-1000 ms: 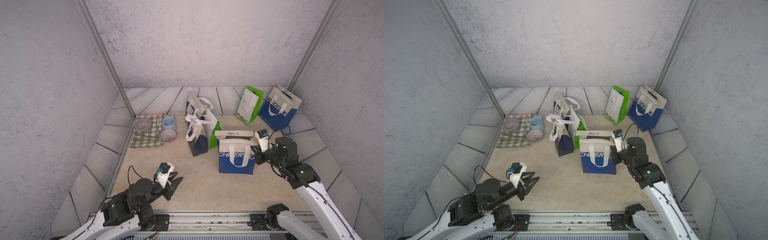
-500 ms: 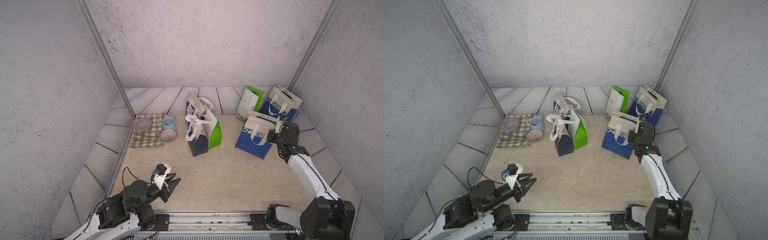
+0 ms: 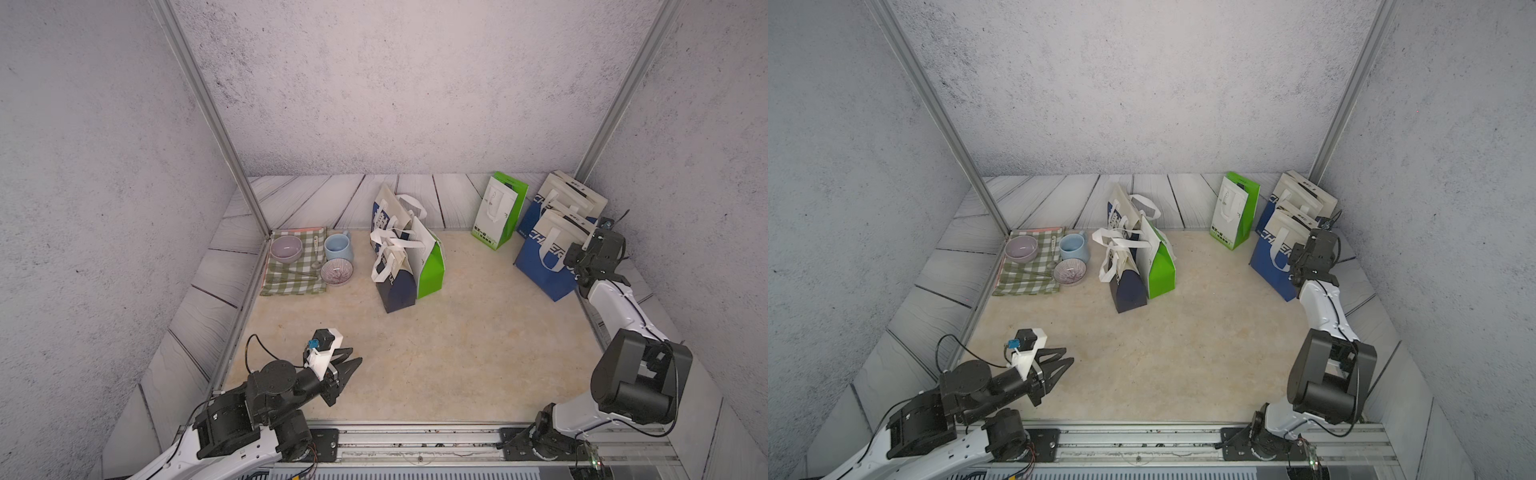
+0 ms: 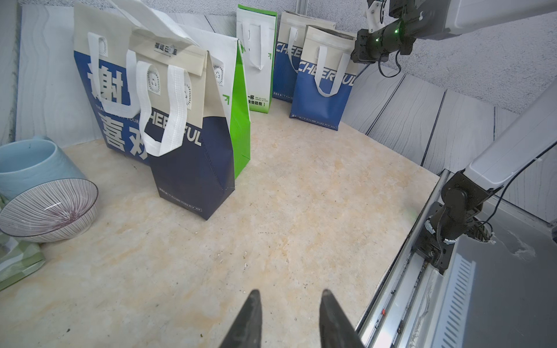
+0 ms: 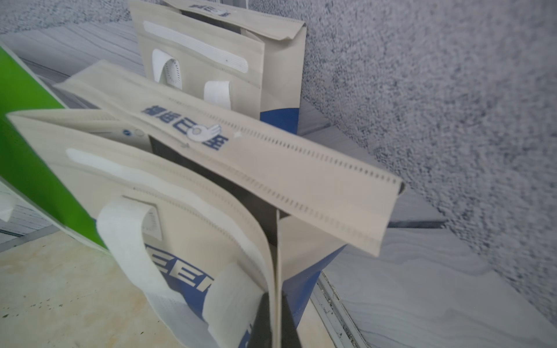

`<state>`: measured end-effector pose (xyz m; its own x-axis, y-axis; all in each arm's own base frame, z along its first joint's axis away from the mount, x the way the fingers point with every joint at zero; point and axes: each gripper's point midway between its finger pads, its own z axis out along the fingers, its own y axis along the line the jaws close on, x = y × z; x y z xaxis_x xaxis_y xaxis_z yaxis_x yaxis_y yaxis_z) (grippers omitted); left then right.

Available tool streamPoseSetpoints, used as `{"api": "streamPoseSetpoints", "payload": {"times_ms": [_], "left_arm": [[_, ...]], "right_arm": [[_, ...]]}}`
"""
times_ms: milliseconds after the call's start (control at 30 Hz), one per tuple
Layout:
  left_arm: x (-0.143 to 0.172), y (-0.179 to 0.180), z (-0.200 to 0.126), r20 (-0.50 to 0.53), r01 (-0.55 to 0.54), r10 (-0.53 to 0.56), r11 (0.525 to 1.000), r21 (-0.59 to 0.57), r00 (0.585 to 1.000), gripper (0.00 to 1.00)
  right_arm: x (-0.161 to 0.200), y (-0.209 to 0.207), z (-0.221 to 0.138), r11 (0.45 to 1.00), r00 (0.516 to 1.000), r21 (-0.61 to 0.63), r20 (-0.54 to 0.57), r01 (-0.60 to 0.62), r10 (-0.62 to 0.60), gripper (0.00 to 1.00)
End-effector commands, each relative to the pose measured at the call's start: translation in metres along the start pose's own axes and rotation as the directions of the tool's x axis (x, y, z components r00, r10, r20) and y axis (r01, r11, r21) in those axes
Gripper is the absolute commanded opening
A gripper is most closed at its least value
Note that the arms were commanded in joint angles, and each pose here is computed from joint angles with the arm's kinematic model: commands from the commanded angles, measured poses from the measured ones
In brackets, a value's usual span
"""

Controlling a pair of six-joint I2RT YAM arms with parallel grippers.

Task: Open the takeout bag
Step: Place the takeout bag at the center of the board, then pick up the takeout bag at the center of the board.

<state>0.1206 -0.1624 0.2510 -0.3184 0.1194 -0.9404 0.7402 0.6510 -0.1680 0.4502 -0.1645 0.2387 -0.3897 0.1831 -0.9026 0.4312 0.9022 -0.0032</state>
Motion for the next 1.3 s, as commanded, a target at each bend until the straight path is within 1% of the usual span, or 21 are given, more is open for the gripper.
{"api": "streamPoseSetpoints", "payload": {"times_ms": [0,100,133,200,233,267,367,433,467,567,633,733,800,867,933,1033,1067,1100,1133,1200,1267], "left_arm": [[-0.002,-0.001,-0.001,-0.007,-0.011,0.011,1.0,0.005,1.0,0.34],[-0.002,-0.001,-0.002,-0.004,-0.011,0.011,1.0,0.003,1.0,0.34],[-0.002,-0.001,-0.002,-0.002,-0.01,0.01,1.0,0.002,1.0,0.34],[-0.003,0.0,-0.003,0.001,-0.01,0.01,1.0,-0.002,1.0,0.34],[-0.002,0.0,-0.002,-0.001,-0.009,0.009,1.0,-0.002,1.0,0.34],[-0.002,0.001,-0.002,-0.001,-0.009,0.009,1.0,-0.004,1.0,0.34],[-0.002,0.001,-0.002,-0.001,-0.006,0.006,1.0,-0.006,1.0,0.34],[-0.002,0.002,-0.002,-0.001,-0.006,0.006,1.0,-0.012,1.0,0.34],[-0.002,0.002,-0.002,-0.001,-0.006,0.006,1.0,-0.014,1.0,0.34],[-0.002,0.004,-0.002,-0.004,-0.007,0.007,1.0,-0.027,1.0,0.34],[-0.001,0.005,-0.001,-0.006,-0.006,0.005,1.0,-0.029,1.0,0.34],[0.0,0.007,0.001,-0.013,-0.003,0.003,0.999,-0.044,1.0,0.35],[0.001,0.009,0.001,-0.018,-0.001,0.0,0.998,-0.056,1.0,0.36],[0.0,0.011,0.002,-0.017,-0.001,0.0,0.998,-0.069,1.0,0.37],[0.0,0.013,0.002,-0.018,-0.001,-0.001,0.996,-0.085,1.0,0.39],[0.0,0.018,0.003,-0.021,-0.003,0.001,0.994,-0.111,1.0,0.4],[0.001,0.019,0.003,-0.023,-0.004,0.001,0.993,-0.119,1.0,0.4],[0.001,0.02,0.003,-0.026,-0.004,0.001,0.992,-0.126,1.0,0.4],[0.001,0.022,0.002,-0.025,0.0,-0.003,0.991,-0.133,1.0,0.4],[0.002,0.023,0.002,-0.024,0.002,-0.005,0.99,-0.14,1.0,0.4],[0.002,0.025,0.001,-0.022,0.002,-0.005,0.989,-0.149,1.0,0.4]], "right_arm": [[-0.031,0.011,-0.011,0.997,0.996,-0.061,0.077,-0.037,0.041,0.08],[-0.035,0.009,-0.019,0.997,0.994,-0.056,0.093,-0.044,0.049,0.2],[-0.036,0.008,-0.022,0.997,0.994,-0.049,0.096,-0.052,0.057,0.26],[-0.039,0.005,-0.03,0.996,0.992,-0.046,0.097,-0.082,0.086,0.53],[-0.038,0.007,-0.034,0.994,0.991,-0.057,0.092,-0.093,0.098,0.6],[-0.037,0.009,-0.039,0.992,0.99,-0.072,0.087,-0.104,0.11,0.62],[-0.033,0.015,-0.063,0.978,0.981,-0.125,0.082,-0.167,0.178,0.65],[-0.024,0.026,-0.081,0.954,0.968,-0.189,0.05,-0.232,0.245,0.65],[-0.016,0.038,-0.089,0.937,0.963,-0.24,0.024,-0.254,0.267,0.65],[0.011,0.085,-0.118,0.877,0.96,-0.395,-0.053,-0.274,0.276,0.65],[0.024,0.112,-0.141,0.838,0.967,-0.486,-0.071,-0.248,0.246,0.65],[0.036,0.156,-0.186,0.753,0.988,-0.642,-0.049,-0.145,0.149,0.65],[0.044,0.174,-0.208,0.71,0.992,-0.695,-0.051,-0.117,0.114,0.65],[0.053,0.196,-0.232,0.646,0.997,-0.76,-0.039,-0.07,0.062,0.65],[0.064,0.22,-0.248,0.585,1.0,-0.811,-0.012,-0.015,0.01,0.66],[0.086,0.262,-0.267,0.486,0.993,-0.87,0.029,0.079,-0.11,0.66],[0.091,0.277,-0.275,0.447,0.986,-0.886,0.06,0.124,-0.155,0.67],[0.095,0.289,-0.28,0.42,0.977,-0.891,0.096,0.17,-0.19,0.67],[0.096,0.302,-0.283,0.401,0.967,-0.891,0.133,0.212,-0.216,0.68],[0.099,0.324,-0.281,0.36,0.952,-0.897,0.169,0.257,-0.257,0.67],[0.099,0.341,-0.27,0.353,0.935,-0.889,0.185,0.291,-0.304,0.65]]}}
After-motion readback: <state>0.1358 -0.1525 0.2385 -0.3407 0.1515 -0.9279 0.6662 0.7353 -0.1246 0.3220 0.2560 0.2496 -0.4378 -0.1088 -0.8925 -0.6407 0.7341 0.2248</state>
